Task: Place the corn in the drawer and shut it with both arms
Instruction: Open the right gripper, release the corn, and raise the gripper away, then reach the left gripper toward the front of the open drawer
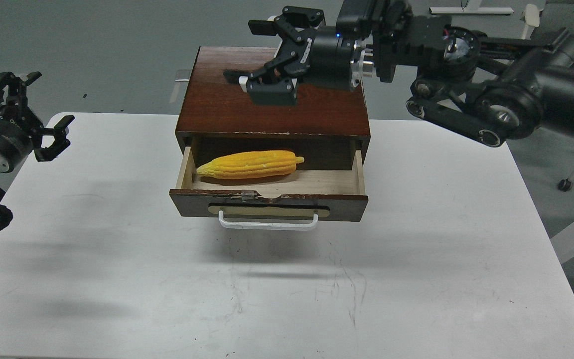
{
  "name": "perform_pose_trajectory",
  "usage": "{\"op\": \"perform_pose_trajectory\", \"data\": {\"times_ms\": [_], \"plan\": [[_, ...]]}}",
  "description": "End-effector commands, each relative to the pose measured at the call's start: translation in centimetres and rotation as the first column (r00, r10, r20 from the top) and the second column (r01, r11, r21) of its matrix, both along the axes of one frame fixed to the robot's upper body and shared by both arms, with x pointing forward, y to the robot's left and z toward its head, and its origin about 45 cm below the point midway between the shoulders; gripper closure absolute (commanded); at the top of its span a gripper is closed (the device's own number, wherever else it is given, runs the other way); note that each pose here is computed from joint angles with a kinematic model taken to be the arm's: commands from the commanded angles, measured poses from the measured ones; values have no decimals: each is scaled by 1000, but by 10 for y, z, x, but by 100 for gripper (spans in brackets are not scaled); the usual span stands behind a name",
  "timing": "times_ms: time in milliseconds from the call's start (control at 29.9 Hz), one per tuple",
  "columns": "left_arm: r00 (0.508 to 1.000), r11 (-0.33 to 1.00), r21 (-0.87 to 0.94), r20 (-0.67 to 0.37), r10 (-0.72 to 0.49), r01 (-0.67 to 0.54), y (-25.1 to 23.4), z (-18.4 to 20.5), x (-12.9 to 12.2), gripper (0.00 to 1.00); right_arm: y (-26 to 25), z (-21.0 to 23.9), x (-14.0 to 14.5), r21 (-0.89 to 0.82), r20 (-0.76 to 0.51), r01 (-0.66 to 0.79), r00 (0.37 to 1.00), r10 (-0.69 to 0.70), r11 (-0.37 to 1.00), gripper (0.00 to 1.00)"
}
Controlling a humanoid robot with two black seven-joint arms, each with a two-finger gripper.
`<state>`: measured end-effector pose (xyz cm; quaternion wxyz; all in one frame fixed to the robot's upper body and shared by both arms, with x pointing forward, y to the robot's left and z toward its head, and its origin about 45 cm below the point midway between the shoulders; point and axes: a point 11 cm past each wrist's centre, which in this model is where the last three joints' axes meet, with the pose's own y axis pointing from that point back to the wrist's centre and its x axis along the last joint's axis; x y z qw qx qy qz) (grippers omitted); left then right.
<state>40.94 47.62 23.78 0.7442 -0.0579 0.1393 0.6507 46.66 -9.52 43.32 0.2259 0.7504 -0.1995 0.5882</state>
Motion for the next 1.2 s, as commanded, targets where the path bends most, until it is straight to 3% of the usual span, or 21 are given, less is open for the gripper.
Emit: {"op": "perform_pose_trajectory", "data": {"times_ms": [0, 67, 167, 335, 435, 535, 669, 770, 837, 937, 1004, 1071, 1171], "plan": [[1000, 1000, 2, 1, -1, 1, 0, 1, 0, 2, -46, 15, 15, 156, -303, 204, 941, -150, 966, 1], [1000, 1000, 1, 1, -1, 1, 0, 0, 0, 2, -105, 13, 21, 189, -501, 367, 834, -232, 911, 1], [1000, 1000, 0, 2, -2, 2, -1, 0, 1, 2, -162, -5, 18, 211, -662, 491, 708, -246, 845, 1], [1000, 1000, -5, 0, -6, 6, -4, -2, 1, 2, -247, -60, -5, 314, -858, 700, 498, -123, 642, 0], [1000, 1000, -6, -2, -7, 7, -4, -3, 1, 2, -273, -83, -14, 374, -903, 786, 430, -1, 492, 0], [1000, 1000, -8, 0, -9, 9, -6, -2, 2, 2, -292, -97, -22, 429, -902, 837, 412, 126, 340, 0], [1000, 1000, 7, 26, -13, 13, -6, 4, 5, 2, -305, -107, -26, 452, -891, 857, 419, 178, 248, 0], [992, 997, 78, 126, -27, 17, -4, 25, 9, 2, -314, -125, -33, 449, -888, 873, 412, 205, 190, 0], [967, 977, 209, 241, -85, 34, -2, 62, 14, 2, -321, -134, -37, 438, -892, 883, 403, 205, 168, 0], [945, 880, 458, 213, -247, 127, -10, 96, 15, 2, -327, -147, -42, 420, -900, 895, 390, 196, 148, 0], [892, 729, 647, 165, -421, 225, -32, 129, 2, 2, -326, -162, -46, 400, -907, 906, 370, 203, 138, 0], [854, 656, 708, 148, -499, 261, -52, 140, -6, 2, -326, -167, -48, 391, -911, 911, 361, 201, 133, 1], [713, 482, 802, 103, -693, 352, -116, 155, -36, 2, -326, -174, -49, 373, -919, 920, 348, 187, 122, 1]]}}
